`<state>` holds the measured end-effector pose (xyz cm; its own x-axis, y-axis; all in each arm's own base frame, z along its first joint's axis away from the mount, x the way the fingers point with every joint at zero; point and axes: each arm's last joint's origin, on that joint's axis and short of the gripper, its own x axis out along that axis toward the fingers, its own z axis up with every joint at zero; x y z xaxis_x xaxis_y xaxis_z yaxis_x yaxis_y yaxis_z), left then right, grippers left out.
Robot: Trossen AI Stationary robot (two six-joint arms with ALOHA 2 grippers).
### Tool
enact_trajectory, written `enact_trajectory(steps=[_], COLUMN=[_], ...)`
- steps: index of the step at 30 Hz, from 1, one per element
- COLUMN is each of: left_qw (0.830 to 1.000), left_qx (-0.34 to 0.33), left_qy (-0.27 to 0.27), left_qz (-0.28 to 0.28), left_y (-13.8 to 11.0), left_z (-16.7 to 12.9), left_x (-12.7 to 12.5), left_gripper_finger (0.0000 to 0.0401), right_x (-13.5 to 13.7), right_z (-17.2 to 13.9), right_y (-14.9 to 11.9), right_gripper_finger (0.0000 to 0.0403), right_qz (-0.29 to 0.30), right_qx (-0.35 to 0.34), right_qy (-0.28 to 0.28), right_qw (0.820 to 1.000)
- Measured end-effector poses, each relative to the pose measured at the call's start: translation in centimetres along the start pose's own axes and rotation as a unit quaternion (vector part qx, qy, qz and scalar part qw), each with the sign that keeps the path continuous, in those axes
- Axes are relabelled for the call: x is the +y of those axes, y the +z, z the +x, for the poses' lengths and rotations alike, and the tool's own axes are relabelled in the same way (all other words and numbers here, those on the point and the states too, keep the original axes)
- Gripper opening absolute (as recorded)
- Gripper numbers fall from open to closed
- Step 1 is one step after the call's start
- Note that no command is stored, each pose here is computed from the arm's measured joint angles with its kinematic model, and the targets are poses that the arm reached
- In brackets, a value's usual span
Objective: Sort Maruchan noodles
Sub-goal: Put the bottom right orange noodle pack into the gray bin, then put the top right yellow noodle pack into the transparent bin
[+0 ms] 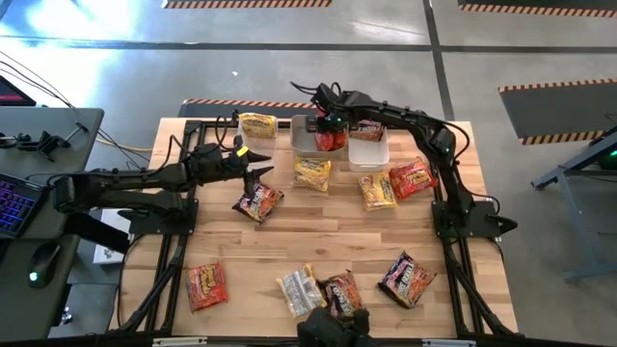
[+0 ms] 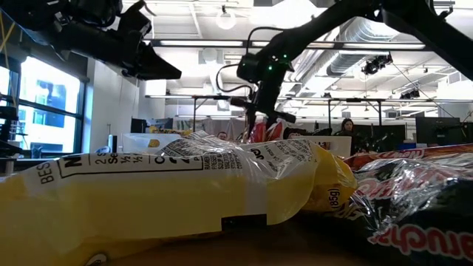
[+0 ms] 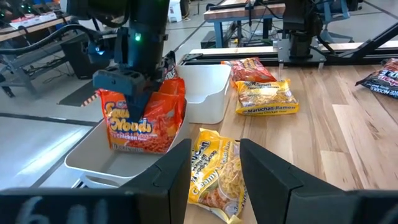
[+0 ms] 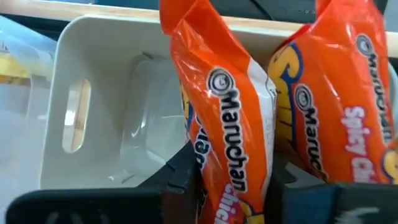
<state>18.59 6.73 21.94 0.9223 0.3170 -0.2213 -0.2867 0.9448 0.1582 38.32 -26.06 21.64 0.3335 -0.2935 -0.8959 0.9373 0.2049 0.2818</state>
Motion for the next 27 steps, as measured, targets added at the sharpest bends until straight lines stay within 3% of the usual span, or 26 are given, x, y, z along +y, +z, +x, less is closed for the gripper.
enact_trajectory(steps=[9,14,18,23,27], left_qw=[1.000,1.000,1.000,1.000,1.000], left_qx=[0.000,0.003,0.003,0.004,0.005], left_qy=[0.000,0.000,-0.001,-0.001,-0.001], left_qz=[0.000,0.000,0.000,0.000,-0.001], left_y=[0.0,-0.1,-0.1,-0.1,-0.1], left_z=[0.0,0.0,0.0,0.0,0.0], left_x=[0.0,0.0,0.0,0.0,0.0], left_gripper_finger=[0.0129,0.0129,0.0129,0.0129,0.0129], right_x=[-0.1,0.3,1.5,2.7,4.2], right_z=[0.1,-0.6,-2.8,-7.8,-11.7], right_y=[0.2,0.6,1.6,2.7,1.6], right_gripper_finger=[0.0185,0.0216,0.0220,0.0215,0.0167], right_qz=[-0.009,-0.029,-0.061,-0.138,-0.252], right_qx=[-0.021,-0.030,-0.052,-0.071,-0.101], right_qy=[-0.016,-0.008,0.004,-0.017,-0.072], right_qw=[1.000,0.999,0.997,0.988,0.960])
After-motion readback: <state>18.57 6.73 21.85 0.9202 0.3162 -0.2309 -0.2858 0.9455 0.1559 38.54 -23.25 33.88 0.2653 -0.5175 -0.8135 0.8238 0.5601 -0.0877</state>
